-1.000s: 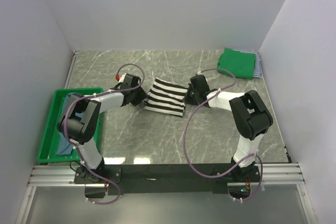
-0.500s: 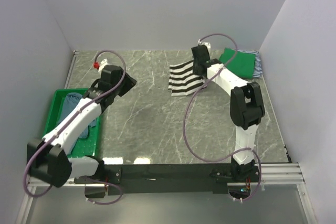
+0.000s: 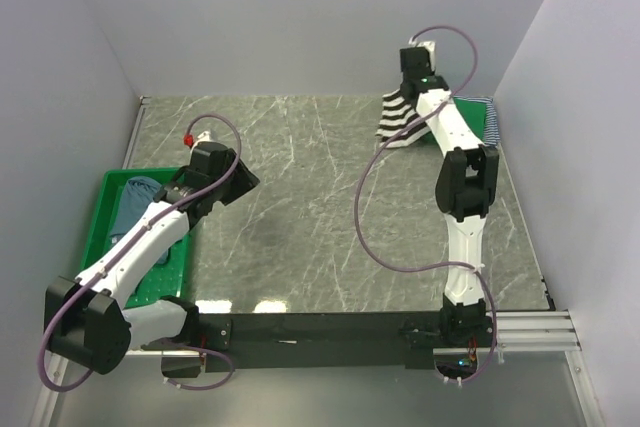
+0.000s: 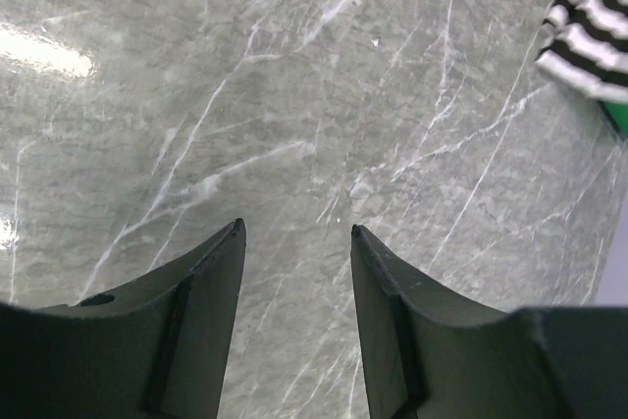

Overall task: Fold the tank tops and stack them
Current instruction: Neatly place the folded tank top to the corner

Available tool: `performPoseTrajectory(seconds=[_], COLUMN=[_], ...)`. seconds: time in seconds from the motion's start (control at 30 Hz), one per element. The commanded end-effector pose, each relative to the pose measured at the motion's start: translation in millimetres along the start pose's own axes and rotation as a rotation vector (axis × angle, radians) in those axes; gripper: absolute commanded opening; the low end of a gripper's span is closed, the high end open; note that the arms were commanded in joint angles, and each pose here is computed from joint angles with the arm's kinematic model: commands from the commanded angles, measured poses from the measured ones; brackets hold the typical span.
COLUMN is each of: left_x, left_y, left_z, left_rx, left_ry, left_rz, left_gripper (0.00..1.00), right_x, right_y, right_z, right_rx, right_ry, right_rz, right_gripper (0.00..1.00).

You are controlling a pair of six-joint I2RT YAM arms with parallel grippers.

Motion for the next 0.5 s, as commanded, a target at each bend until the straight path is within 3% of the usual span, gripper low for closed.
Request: performPoseTrajectory(seconds=[0.0,0.23,0.47], left_x=[8.0,-2.3,-10.4], left_y=[7.4,4.2,-0.2], left_z=[-11.2,-13.3,-11.2], left_rx=[-0.047,-0.053,-0.057], left_ry=[-0.065,-0.079,-0.075], left_rz=[-0.007,0.023,0.043], left_gripper=[0.53,0.52,0.52], right_x=[13.2,7.1,-26.2], right_y=[40.9,54.6,10.0], right_z=[-31.4,-67.3,-108.5], right_rx=[-0.013,-0.109,-0.221], right_ry=[-0.073,-0.091,-0.16], right_rz=[-0.093,-0.109,0.019], right_gripper=[0.0,0.0,0.0])
Point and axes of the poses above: each gripper's point midway between its finger pads, its own x axis back along the fingers, its own z axis along the line the jaws close on, y = z × x, the point moved 8 cm from there along x, back along the fingers, and after that the axes turned 3 degrees about -x, right-handed, at the moved point
